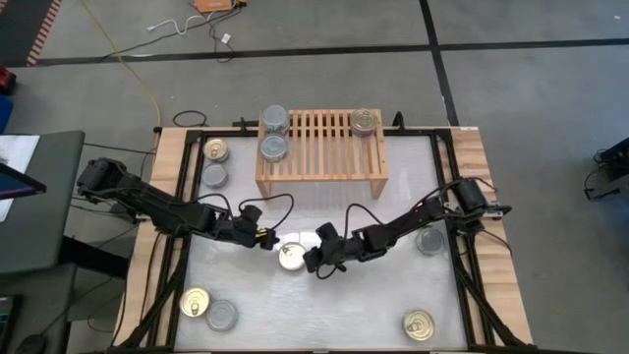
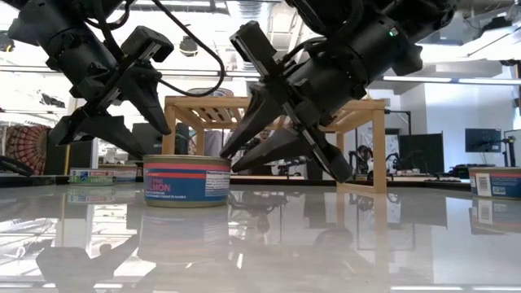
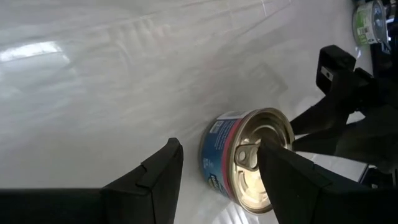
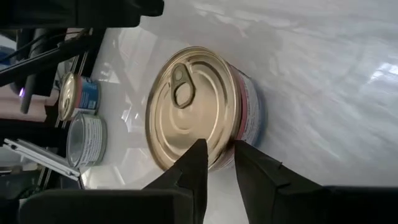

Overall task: Stack canned seafood by type on shelf
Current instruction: Stack the blue tuna can on top of the blue tuna can on the shelf

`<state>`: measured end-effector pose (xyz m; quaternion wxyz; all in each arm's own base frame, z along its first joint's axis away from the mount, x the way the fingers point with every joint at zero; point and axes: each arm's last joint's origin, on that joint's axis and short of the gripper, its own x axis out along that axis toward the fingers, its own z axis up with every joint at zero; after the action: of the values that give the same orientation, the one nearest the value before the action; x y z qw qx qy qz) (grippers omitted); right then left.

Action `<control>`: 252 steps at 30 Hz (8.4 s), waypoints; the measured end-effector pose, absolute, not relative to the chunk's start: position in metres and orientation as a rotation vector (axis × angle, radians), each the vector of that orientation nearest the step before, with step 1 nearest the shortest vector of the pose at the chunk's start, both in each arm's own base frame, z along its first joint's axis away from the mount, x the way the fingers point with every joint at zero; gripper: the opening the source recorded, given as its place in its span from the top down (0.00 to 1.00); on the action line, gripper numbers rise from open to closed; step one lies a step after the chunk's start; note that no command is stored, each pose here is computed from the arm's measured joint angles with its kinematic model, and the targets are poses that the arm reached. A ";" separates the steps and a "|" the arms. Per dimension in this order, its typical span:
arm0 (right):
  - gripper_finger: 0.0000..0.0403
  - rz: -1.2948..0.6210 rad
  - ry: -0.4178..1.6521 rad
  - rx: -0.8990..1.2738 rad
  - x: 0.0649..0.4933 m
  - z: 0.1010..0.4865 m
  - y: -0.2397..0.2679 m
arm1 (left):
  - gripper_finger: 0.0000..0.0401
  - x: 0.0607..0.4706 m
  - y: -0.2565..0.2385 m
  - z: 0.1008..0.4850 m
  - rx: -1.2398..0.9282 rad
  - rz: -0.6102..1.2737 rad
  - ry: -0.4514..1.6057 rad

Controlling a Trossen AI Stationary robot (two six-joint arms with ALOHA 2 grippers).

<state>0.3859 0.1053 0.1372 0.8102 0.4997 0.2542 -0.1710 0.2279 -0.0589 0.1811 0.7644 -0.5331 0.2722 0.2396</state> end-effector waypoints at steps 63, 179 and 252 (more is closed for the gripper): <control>0.74 -0.389 0.542 1.091 0.389 0.139 0.101 | 0.51 0.221 -0.091 0.173 -1.234 0.545 0.564; 0.94 -0.398 0.597 1.009 0.388 0.135 0.089 | 0.51 0.235 -0.104 0.171 -1.261 0.467 0.444; 0.93 -0.383 0.605 0.981 0.390 0.135 0.083 | 0.24 0.259 -0.123 0.138 -1.613 0.451 0.343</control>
<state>0.3900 0.0828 0.1354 0.8213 0.4608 0.2841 -0.1801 0.2593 -0.1232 0.1375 0.6562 -0.7119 0.1514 0.1991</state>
